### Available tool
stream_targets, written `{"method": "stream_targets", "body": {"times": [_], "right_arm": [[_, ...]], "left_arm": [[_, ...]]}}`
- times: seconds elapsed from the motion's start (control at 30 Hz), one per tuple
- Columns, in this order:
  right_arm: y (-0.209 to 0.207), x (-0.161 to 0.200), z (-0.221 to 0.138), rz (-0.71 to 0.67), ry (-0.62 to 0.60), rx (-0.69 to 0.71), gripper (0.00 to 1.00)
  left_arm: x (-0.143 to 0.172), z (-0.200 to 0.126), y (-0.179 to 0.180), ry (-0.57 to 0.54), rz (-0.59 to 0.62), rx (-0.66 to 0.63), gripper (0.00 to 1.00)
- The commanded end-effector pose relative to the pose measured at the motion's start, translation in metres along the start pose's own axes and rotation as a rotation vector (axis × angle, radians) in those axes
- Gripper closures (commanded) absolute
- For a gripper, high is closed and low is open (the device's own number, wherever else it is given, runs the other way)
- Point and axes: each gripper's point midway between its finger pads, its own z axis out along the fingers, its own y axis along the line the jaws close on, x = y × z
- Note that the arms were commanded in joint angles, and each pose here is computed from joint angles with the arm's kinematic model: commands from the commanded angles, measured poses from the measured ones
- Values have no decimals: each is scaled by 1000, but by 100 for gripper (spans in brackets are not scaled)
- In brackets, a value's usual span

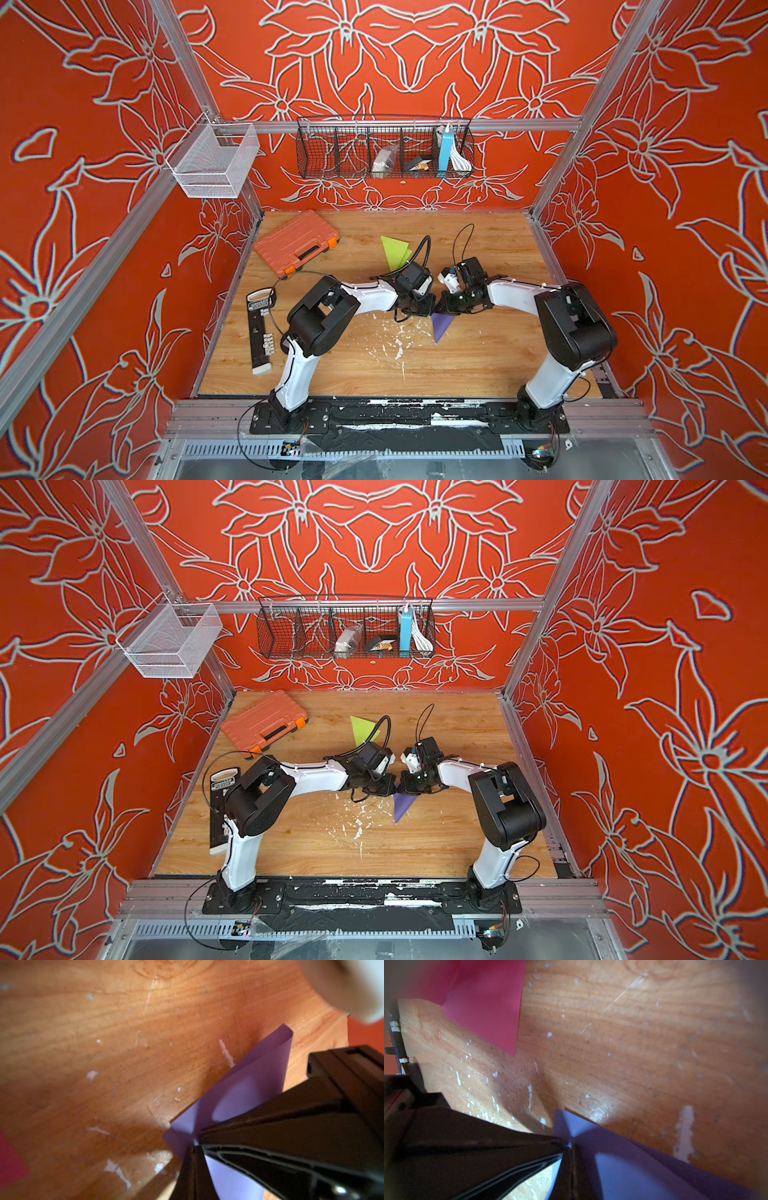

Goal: Fold the square paper diagonally
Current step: Fold the paper at the center of the board, then pick up the paper from the center of the board.

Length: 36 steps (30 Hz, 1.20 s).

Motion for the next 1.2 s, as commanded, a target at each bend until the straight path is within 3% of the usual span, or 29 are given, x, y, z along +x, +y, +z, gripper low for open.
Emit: {"method": "stream_targets", "body": {"times": [0.0, 0.4, 0.7, 0.83, 0.93, 1.03, 1.17], "right_arm": [[-4, 4, 2, 7, 10, 31, 100], [-21, -18, -28, 86, -96, 89, 100], [-32, -7, -57, 133, -138, 187, 100], [-36, 8, -68, 199, -154, 203, 72], [-32, 17, -72, 234, -159, 179, 43], [-31, 21, -75, 264, -178, 173, 34], [-30, 20, -70, 289, -182, 148, 29]], "left_arm": [[6, 13, 7, 27, 5, -11, 100], [13, 19, 19, 44, 9, -46, 100], [16, 21, 21, 52, 13, -48, 100], [16, 19, 20, 48, 17, -46, 100], [16, 18, 19, 46, 17, -43, 100], [16, 19, 19, 47, 18, -43, 100], [16, 19, 18, 47, 20, -42, 100]]}}
